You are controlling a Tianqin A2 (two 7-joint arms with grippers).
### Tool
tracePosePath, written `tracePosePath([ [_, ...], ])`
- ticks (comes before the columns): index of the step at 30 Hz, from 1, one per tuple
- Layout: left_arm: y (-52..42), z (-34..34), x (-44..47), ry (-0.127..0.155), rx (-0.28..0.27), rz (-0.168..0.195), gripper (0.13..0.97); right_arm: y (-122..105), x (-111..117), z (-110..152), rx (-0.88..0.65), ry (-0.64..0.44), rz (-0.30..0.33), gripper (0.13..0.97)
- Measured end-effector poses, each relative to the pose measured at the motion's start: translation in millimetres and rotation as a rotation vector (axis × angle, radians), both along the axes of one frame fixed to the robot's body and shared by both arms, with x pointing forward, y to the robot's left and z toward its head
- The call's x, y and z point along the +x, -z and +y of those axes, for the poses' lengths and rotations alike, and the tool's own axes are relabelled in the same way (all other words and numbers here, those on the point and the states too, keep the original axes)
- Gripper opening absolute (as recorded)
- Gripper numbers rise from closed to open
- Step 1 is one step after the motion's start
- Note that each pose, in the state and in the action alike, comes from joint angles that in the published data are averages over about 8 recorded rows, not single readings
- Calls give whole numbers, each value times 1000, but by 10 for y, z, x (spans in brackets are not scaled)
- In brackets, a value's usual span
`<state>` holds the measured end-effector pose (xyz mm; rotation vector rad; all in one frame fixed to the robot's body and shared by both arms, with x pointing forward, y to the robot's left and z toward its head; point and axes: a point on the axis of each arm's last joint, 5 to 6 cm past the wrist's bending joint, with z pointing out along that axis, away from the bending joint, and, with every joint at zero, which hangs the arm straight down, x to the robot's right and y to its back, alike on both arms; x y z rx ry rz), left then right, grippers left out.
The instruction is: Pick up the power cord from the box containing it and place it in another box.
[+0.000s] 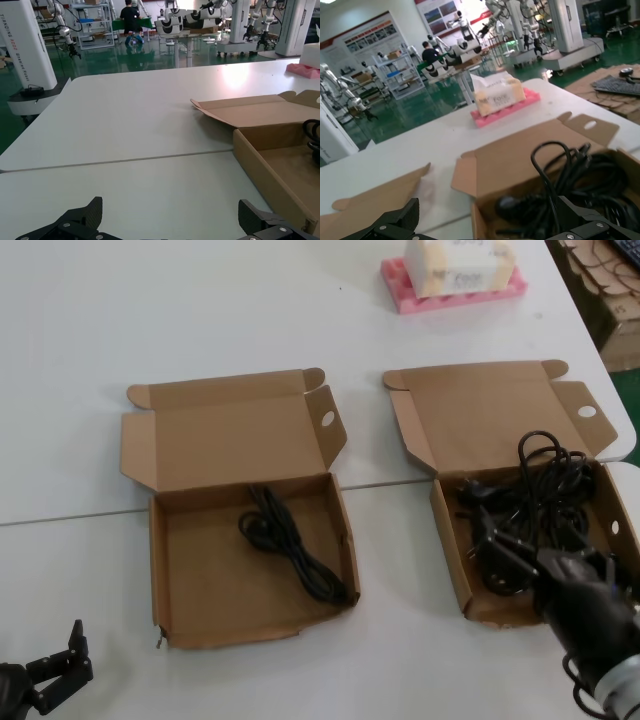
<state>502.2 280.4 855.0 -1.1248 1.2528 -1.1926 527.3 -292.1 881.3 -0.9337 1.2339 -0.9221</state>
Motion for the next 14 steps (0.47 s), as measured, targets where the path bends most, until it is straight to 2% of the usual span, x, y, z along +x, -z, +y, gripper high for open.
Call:
tracePosePath([
  [8, 0, 0, 0, 0, 0, 0, 966, 167, -121, 75, 17, 22, 48, 966],
  [14, 0, 0, 0, 0, 0, 0, 966, 204, -149, 92, 21, 28, 59, 966],
])
